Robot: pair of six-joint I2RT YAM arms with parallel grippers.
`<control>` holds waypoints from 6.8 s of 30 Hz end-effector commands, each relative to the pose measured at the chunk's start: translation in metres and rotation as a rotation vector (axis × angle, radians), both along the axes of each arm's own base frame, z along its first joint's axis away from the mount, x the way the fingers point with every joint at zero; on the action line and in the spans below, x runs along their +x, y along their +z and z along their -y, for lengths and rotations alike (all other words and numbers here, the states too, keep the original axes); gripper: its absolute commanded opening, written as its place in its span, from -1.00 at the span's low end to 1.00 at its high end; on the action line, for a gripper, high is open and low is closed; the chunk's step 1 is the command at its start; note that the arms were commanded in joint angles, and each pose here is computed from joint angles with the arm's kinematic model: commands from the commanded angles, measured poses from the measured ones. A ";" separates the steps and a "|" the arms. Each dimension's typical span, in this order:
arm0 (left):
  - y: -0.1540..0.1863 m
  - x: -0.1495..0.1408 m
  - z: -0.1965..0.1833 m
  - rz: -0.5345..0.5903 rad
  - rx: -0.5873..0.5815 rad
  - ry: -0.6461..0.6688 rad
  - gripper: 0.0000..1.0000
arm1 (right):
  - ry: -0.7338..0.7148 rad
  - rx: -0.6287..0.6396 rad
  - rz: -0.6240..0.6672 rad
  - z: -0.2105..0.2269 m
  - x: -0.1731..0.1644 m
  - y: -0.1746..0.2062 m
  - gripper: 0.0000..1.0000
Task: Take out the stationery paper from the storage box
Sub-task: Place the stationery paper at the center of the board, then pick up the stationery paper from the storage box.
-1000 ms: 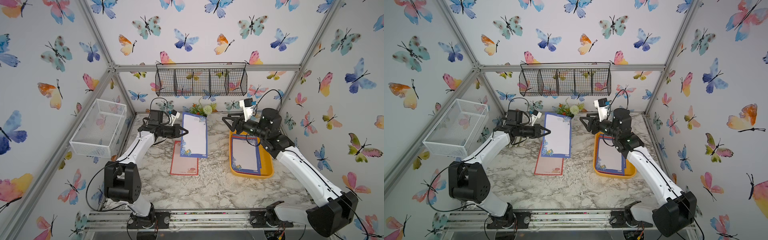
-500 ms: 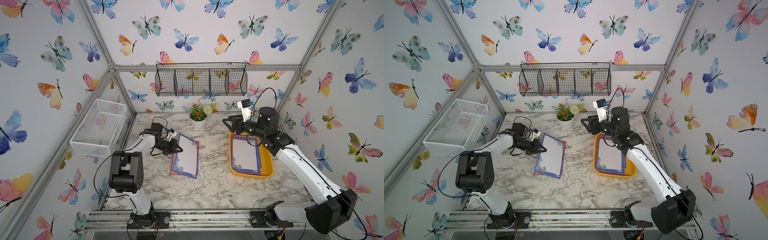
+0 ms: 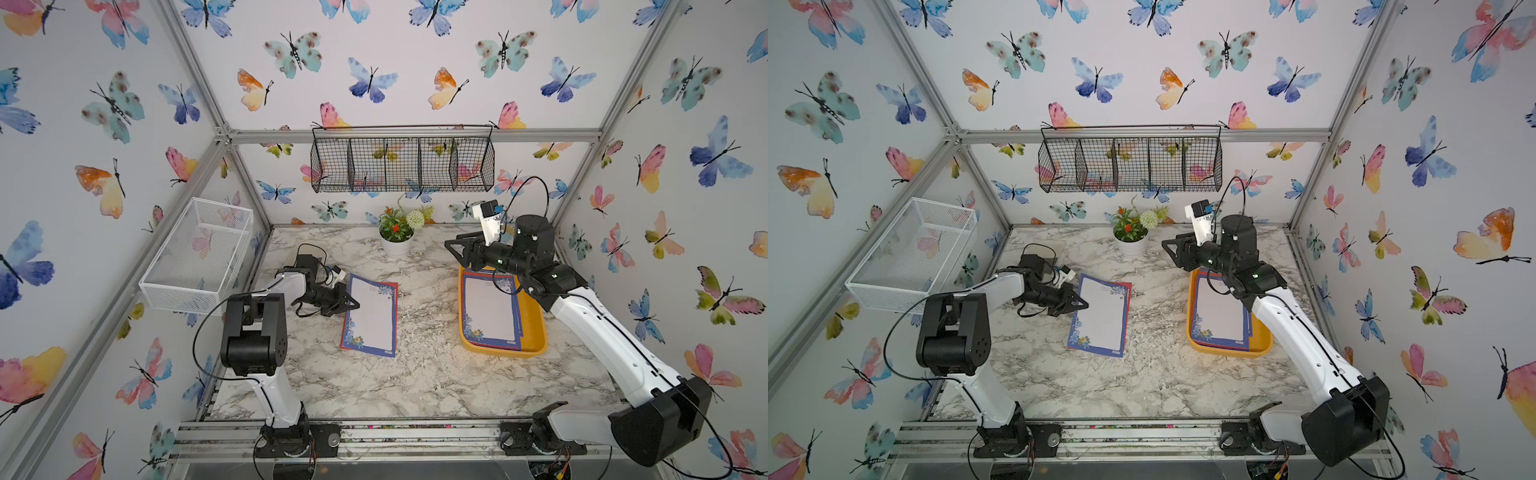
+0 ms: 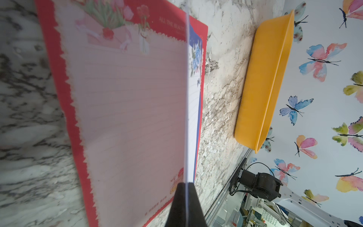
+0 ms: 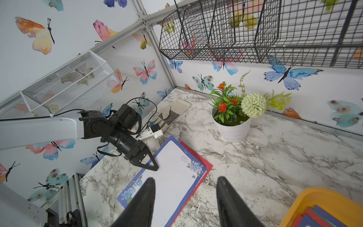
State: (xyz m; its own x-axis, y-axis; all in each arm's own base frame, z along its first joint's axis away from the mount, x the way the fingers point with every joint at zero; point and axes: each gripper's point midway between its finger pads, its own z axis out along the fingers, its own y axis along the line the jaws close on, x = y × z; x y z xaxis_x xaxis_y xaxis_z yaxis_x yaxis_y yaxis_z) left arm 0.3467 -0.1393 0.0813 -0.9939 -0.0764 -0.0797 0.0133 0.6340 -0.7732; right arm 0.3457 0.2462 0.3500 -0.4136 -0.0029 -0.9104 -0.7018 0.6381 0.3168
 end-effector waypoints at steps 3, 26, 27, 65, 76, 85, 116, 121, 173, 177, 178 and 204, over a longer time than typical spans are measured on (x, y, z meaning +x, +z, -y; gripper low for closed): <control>-0.010 0.000 0.001 -0.031 -0.006 -0.004 -1.00 | -0.010 -0.030 -0.003 0.004 -0.004 -0.006 0.06; -0.034 0.005 -0.009 -0.056 0.079 0.001 -0.96 | -0.030 -0.052 -0.012 0.008 -0.004 -0.014 0.05; -0.035 0.006 -0.009 -0.054 0.083 0.000 -0.94 | -0.031 -0.053 -0.010 0.009 -0.004 -0.014 0.05; 0.024 0.063 -0.079 0.273 0.470 0.274 -0.01 | -0.212 -0.158 -0.073 0.031 0.022 -0.029 0.04; 0.148 0.082 -0.039 0.701 0.446 0.335 0.00 | -0.350 -0.272 -0.135 0.056 0.032 -0.053 0.07; 0.210 0.071 0.095 0.942 0.303 0.143 0.05 | -0.494 -0.399 -0.192 0.093 0.029 -0.091 0.08; 0.051 -0.008 0.297 0.331 -0.210 -0.317 0.06 | -0.798 -0.319 -0.541 0.220 0.009 -0.266 -0.40; 0.034 -0.012 0.298 0.260 -0.211 -0.315 0.05 | -0.790 -0.319 -0.584 0.221 0.008 -0.283 -0.37; 0.011 -0.019 0.303 0.220 -0.145 -0.360 0.00 | -0.755 -0.317 -0.713 0.226 -0.001 -0.318 -0.37; 0.009 -0.019 0.307 0.219 -0.139 -0.370 -0.01 | -0.743 -0.304 -0.704 0.224 0.001 -0.314 -0.46; 0.008 -0.018 0.308 0.217 -0.138 -0.371 -0.02 | -0.741 -0.302 -0.701 0.223 0.001 -0.313 -0.46; -0.020 -0.015 0.311 0.200 -0.060 -0.382 -0.26 | -0.580 -0.182 -0.662 0.192 0.005 -0.297 -0.65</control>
State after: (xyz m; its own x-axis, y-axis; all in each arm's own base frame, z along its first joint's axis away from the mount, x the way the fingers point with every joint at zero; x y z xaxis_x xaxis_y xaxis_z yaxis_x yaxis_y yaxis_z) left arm 0.3360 -0.4507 0.0833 -0.9144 0.2613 -0.3092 0.4001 0.4664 -0.7890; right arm 0.3476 0.0479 0.0479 -0.8392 0.2580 -0.4787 0.0760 0.9273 0.3666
